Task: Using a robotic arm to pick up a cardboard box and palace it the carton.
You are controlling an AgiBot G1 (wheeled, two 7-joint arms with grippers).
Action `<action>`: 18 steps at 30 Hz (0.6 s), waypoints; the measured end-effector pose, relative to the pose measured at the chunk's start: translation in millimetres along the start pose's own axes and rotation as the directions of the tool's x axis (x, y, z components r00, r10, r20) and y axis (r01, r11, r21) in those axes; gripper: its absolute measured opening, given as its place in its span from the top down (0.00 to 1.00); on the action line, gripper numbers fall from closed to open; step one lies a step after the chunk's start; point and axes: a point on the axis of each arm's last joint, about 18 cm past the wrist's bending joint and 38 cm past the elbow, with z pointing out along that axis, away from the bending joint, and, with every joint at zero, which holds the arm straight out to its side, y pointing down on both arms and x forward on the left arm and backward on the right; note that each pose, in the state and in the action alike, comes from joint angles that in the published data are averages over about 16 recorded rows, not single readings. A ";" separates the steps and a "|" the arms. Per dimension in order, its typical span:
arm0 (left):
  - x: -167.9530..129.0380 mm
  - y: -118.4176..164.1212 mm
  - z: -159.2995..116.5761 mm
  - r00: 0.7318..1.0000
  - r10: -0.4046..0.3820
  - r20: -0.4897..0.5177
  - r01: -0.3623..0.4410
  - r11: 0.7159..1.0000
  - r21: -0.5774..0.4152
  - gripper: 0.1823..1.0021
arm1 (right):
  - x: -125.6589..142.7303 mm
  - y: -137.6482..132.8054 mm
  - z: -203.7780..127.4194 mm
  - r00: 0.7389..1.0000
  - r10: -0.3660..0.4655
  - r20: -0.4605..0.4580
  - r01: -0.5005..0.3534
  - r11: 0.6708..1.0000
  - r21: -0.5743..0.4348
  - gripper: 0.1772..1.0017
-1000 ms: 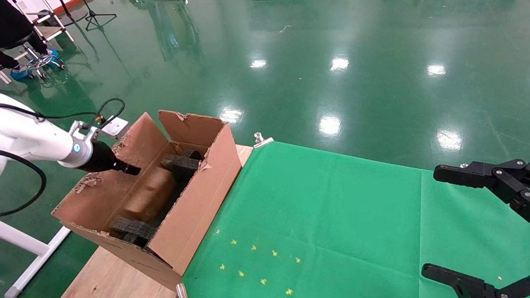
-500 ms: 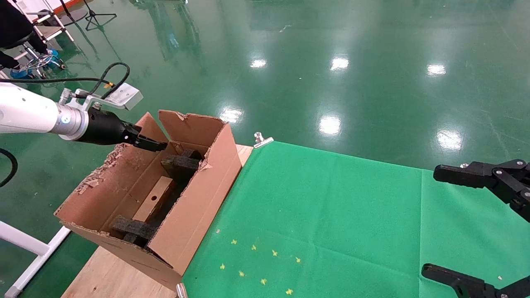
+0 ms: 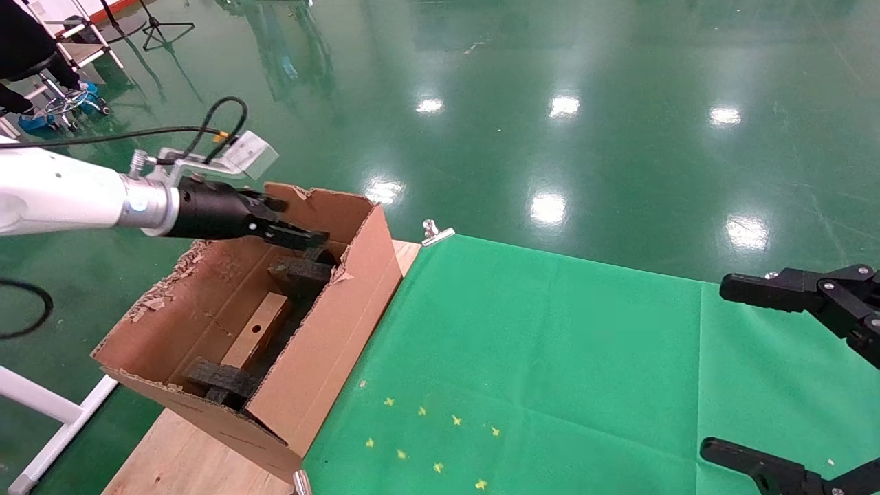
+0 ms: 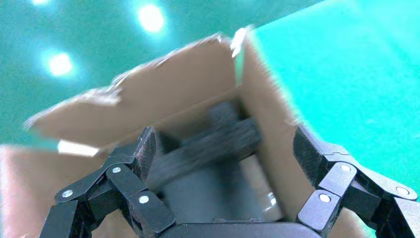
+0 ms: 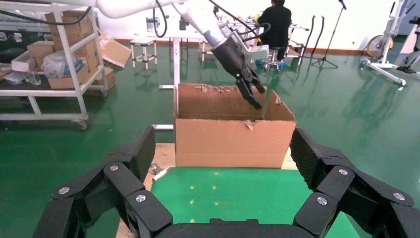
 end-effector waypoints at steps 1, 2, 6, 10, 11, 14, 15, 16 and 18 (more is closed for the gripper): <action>4.4 -1.6 0.8 1.000 0.006 -0.017 -0.006 1.000 0.016 0.01 | 0.0 0.0 0.0 1.000 0.000 0.000 0.000 1.000 0.000 0.00; 8.7 -3.2 1.5 0.999 0.013 -0.033 -0.012 0.999 0.031 0.01 | 0.0 0.0 0.0 1.000 0.000 0.000 0.000 1.000 0.000 0.00; 26.6 -9.3 2.7 0.994 0.043 -0.099 -0.033 0.995 0.095 0.00 | 0.0 0.0 0.0 1.000 0.000 0.000 0.000 1.000 0.000 0.00; 45.4 -15.0 1.7 0.983 0.078 -0.164 -0.052 0.986 0.160 0.00 | 0.0 0.0 0.0 1.000 0.000 0.000 0.000 1.000 0.000 0.00; 50.1 -16.3 1.2 0.980 0.088 -0.179 -0.056 0.983 0.176 0.00 | 0.0 0.0 0.0 1.000 0.000 0.000 0.000 1.000 0.000 0.00; 64.6 -20.0 -1.4 0.967 0.118 -0.225 -0.066 0.972 0.225 0.00 | 0.0 0.0 0.0 1.000 0.000 0.000 0.000 1.000 0.000 0.00; 69.4 -21.1 -2.5 0.962 0.129 -0.240 -0.069 0.968 0.242 0.00 | 0.0 0.0 0.0 1.000 0.000 0.000 0.000 1.000 0.000 0.00; 74.4 -22.3 -3.8 0.957 0.140 -0.255 -0.072 0.963 0.258 0.00 | 0.0 0.0 0.0 1.000 0.000 0.000 0.000 1.000 0.000 0.00; 84.2 -24.3 -6.7 0.945 0.163 -0.283 -0.077 0.954 0.290 0.00 | 0.0 0.0 0.0 1.000 0.000 0.000 0.000 1.000 0.000 0.00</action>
